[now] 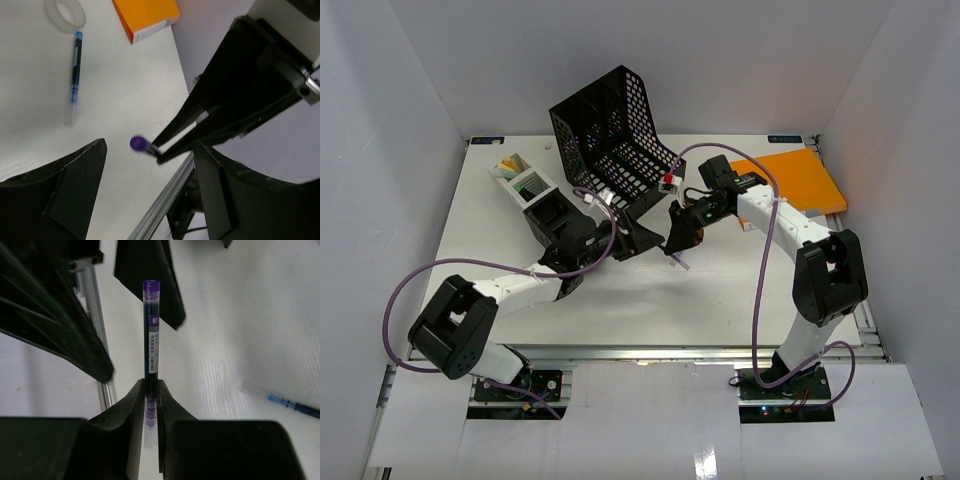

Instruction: Organize the desk

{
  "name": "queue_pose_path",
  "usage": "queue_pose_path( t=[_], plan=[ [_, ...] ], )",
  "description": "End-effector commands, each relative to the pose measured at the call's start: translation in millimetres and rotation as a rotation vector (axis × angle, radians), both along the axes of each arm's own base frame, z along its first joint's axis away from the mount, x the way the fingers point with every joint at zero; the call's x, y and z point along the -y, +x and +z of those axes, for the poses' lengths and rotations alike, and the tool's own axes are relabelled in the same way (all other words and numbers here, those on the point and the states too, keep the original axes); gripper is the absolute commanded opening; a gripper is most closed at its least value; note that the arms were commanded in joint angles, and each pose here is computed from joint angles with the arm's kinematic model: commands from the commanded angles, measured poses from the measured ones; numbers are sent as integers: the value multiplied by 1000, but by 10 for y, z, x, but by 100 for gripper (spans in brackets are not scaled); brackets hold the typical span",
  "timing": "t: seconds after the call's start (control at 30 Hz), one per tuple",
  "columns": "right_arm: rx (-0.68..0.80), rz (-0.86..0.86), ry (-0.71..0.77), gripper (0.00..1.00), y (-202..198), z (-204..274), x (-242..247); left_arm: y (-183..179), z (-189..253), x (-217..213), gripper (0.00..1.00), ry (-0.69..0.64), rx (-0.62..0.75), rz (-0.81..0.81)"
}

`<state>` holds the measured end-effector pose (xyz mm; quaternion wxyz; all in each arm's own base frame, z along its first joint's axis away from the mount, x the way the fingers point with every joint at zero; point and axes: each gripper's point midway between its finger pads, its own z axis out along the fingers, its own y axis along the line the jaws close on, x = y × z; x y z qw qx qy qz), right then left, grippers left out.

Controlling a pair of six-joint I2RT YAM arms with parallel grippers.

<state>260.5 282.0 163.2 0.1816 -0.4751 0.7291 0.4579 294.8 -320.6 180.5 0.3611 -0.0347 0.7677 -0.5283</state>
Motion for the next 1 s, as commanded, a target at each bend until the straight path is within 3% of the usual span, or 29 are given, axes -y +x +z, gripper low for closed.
queue_pose_path(
  t=[0.0, 0.27, 0.33, 0.4, 0.53, 0.67, 0.97],
  plan=[
    [14, 49, 97, 8, -27, 318, -127, 178, 307, 16, 66, -59, 51, 86],
    [43, 29, 114, 10, -6, 338, -152, 181, 333, -17, 24, -65, 40, 107],
    [48, 31, 111, 14, -12, 326, -162, 180, 357, -25, 18, -64, 45, 109],
    [62, 39, 105, 27, -23, 309, -172, 173, 391, -32, 10, -62, 52, 111],
    [126, 47, 95, 69, -3, 313, -161, 179, 495, -95, 3, -39, 87, 132],
    [207, 23, 55, 89, 82, 324, -97, 249, 585, -286, 1, 84, 154, 203],
    [528, -138, -70, 90, 449, 404, 206, 453, 804, -1243, 0, 482, 295, 445]
  ],
)
